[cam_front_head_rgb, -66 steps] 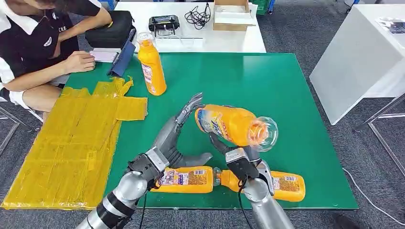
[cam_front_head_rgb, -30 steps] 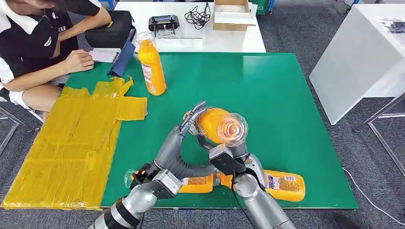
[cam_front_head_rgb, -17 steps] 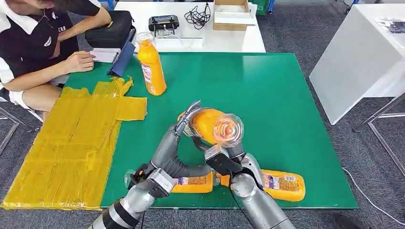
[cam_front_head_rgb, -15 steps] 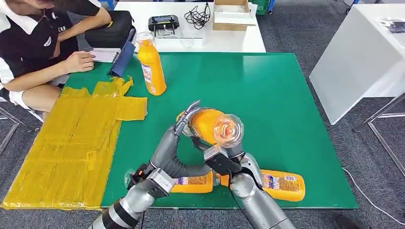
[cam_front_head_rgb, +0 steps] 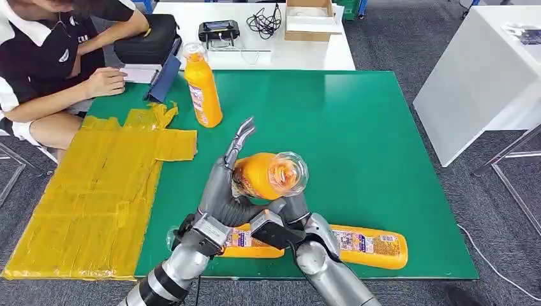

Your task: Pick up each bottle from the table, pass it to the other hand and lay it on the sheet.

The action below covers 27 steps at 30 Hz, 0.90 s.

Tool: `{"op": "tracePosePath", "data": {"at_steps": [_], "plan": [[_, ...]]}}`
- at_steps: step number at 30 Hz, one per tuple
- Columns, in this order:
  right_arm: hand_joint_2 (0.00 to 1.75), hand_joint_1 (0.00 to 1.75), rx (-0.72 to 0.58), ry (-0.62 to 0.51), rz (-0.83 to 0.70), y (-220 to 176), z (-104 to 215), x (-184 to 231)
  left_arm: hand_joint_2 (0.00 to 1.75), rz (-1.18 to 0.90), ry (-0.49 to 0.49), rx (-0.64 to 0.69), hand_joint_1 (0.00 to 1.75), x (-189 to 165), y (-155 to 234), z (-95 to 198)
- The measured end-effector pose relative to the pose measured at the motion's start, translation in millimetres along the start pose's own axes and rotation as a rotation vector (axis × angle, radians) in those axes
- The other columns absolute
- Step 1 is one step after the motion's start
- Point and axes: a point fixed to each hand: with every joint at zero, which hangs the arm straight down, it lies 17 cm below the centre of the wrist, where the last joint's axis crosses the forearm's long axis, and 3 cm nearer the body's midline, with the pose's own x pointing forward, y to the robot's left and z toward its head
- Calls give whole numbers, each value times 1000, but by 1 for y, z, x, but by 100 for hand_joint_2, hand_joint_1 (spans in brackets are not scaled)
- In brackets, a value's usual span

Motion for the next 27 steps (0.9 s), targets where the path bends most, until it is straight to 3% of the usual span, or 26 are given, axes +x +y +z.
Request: {"op": "tracePosePath", "data": {"at_steps": [12,13,14,15,27], "plan": [[175,175,6,6,-1,2,1,-2,175,-6,-2,11,0,0,4,-1],[175,175,6,6,0,2,1,-2,175,-6,-2,13,16,0,5,-1],[175,175,6,6,0,3,1,-2,175,-3,-4,17,168,0,5,-1],[175,175,6,6,0,3,1,-2,175,2,-4,21,175,1,6,-2],[175,175,-8,5,10,0,1,-2,175,-7,-21,-22,175,6,-4,-3]]}}
